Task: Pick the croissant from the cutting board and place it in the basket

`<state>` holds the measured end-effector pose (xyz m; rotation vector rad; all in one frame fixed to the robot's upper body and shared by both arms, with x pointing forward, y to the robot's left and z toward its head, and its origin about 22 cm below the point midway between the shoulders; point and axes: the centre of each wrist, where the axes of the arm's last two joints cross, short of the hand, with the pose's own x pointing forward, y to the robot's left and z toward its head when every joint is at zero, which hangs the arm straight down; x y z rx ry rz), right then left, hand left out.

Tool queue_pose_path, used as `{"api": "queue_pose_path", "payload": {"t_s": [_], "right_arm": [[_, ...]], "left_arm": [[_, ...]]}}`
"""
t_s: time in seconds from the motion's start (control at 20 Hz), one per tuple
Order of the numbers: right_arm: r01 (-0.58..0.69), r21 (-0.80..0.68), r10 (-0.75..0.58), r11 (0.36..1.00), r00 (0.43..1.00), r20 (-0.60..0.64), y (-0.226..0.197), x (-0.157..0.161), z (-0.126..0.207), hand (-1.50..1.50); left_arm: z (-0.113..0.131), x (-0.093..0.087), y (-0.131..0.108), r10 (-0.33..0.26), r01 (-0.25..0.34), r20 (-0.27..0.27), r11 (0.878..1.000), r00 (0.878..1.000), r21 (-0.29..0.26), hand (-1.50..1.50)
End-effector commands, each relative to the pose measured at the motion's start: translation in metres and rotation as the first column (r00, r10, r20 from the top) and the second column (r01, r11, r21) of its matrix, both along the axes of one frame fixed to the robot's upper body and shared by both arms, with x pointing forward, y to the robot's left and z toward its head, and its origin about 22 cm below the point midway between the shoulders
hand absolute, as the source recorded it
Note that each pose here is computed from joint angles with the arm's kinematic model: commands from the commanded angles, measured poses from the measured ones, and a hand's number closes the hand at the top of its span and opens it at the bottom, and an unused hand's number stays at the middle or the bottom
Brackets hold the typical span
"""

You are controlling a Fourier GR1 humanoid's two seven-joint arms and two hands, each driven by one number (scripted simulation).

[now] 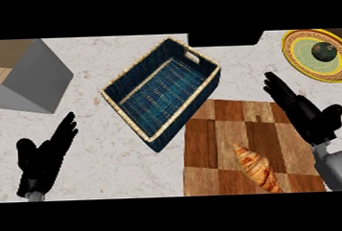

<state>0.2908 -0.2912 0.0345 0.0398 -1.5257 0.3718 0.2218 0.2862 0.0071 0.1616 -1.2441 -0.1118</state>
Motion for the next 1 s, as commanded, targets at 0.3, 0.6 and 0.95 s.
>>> {"api": "queue_pose_path", "payload": {"t_s": [0.3,0.6,0.95], "right_arm": [[-0.377,-0.310,0.481,0.873,0.774,0.412,0.030,0.009,0.086,1.50],[0.080,-0.379,0.209,0.922,0.720,0.661,0.070,-0.026,0.042,-1.50],[0.372,-0.537,0.113,0.757,0.735,0.669,0.055,-0.060,0.080,-1.50]], "left_arm": [[0.043,0.040,0.008,0.081,-0.090,0.260,0.996,0.962,0.024,0.00],[0.042,0.050,0.013,0.131,-0.147,0.289,0.988,0.948,0.035,0.00],[0.036,0.043,0.024,0.164,-0.179,0.273,0.983,0.948,0.033,0.00]]}}
